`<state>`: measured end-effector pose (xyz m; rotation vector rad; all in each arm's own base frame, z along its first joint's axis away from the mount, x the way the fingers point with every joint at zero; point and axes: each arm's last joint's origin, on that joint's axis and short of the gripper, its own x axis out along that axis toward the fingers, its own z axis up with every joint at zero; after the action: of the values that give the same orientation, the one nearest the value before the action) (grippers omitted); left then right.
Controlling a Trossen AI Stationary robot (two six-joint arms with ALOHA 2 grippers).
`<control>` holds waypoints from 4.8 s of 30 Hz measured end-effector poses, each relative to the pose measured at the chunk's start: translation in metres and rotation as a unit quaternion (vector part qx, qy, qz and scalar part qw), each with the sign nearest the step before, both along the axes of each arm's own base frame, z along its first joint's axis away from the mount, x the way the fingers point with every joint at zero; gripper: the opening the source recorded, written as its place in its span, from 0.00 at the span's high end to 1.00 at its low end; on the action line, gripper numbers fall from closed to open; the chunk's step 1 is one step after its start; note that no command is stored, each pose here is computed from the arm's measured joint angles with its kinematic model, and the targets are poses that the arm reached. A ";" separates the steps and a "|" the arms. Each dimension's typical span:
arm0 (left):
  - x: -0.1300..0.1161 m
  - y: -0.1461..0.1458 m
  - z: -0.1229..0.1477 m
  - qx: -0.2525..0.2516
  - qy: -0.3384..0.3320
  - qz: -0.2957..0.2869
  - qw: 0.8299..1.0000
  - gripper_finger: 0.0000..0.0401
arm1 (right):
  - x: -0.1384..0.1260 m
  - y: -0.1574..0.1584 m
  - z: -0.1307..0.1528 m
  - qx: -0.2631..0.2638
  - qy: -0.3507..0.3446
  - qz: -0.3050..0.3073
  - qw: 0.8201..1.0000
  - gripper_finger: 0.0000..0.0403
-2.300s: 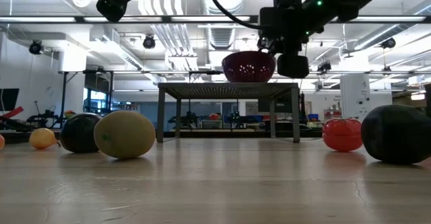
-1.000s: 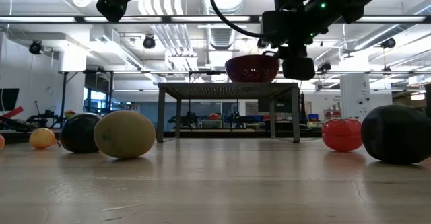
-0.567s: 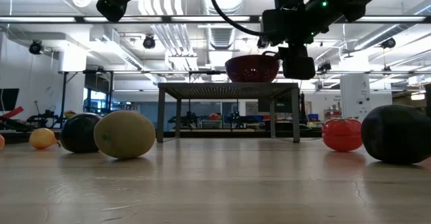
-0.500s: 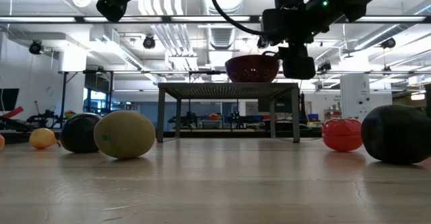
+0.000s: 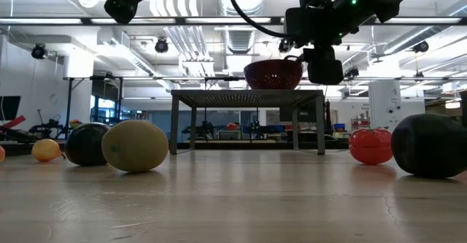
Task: Pick & Place Fruit
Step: Put the pear into the purple strainer bowl on the shelf
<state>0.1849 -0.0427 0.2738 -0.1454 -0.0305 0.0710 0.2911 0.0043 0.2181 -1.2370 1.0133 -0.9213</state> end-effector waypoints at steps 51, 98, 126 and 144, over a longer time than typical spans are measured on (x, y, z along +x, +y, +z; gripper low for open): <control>0.000 0.000 0.000 0.011 0.001 0.000 1.000 0.58 | -0.022 0.088 0.006 0.035 -0.230 0.049 0.971 0.61; 0.000 0.000 -0.001 0.011 0.004 0.000 1.000 0.58 | -0.074 0.112 0.009 0.591 -0.329 0.102 0.729 0.92; 0.000 0.000 -0.002 0.013 0.009 0.000 1.000 0.58 | -0.062 0.110 0.014 0.607 -0.333 0.130 0.710 0.54; 0.000 0.000 -0.002 0.014 0.013 0.000 1.000 0.58 | -0.062 0.095 -0.013 0.629 -0.308 -0.007 0.713 0.25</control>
<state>0.1849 -0.0427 0.2714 -0.1163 -0.0052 0.0732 0.2287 0.0997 0.2051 0.2577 0.7877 -0.3670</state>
